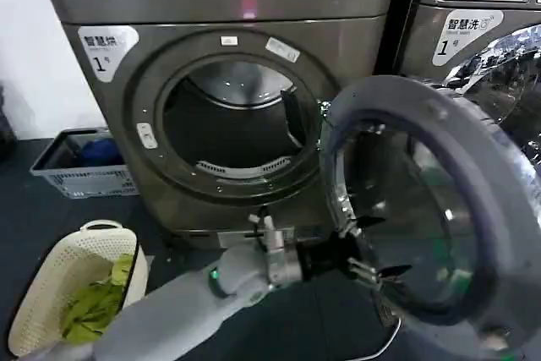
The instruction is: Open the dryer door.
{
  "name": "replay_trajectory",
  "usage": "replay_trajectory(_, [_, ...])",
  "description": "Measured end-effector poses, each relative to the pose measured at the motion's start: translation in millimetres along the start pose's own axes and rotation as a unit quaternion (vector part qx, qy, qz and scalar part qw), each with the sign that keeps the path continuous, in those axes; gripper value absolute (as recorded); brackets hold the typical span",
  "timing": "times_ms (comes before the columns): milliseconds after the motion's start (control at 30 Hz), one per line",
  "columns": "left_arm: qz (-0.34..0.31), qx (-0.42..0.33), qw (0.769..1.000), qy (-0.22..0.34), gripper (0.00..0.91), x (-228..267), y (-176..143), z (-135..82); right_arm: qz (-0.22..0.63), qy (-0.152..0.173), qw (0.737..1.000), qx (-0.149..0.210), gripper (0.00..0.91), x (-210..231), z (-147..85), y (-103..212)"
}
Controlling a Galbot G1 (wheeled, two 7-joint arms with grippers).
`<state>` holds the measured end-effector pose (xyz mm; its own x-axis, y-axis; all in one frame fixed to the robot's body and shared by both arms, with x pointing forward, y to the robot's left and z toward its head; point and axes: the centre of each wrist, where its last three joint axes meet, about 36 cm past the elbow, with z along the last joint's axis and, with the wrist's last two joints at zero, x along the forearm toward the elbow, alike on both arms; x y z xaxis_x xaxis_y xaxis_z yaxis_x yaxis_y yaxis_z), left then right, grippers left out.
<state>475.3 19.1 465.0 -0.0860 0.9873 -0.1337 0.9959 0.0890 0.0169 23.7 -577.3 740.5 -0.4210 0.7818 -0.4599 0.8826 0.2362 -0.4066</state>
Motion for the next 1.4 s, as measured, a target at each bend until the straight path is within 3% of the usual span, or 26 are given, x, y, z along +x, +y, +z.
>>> replay_trajectory(333, [0.006, -0.015, 1.0, -0.002, 0.907, -40, 19, 1, 0.035, -0.013, 0.999, 0.034, 0.907, 5, 2, -18])
replay_trajectory(800, [-0.001, -0.012, 1.0, 0.002, 0.907, -95, 37, 9, 0.089, -0.031, 0.993, 0.069, 0.907, 19, -16, -59])
replay_trajectory(1100, [-0.022, -0.018, 1.0, -0.005, 0.907, -115, 51, 4, 0.082, -0.067, 0.994, 0.03, 0.907, 11, -16, -72])
replay_trajectory(1400, [-0.031, -0.022, 0.999, -0.006, 0.907, -124, 62, 4, 0.092, -0.057, 0.994, 0.011, 0.907, -3, 1, -84])
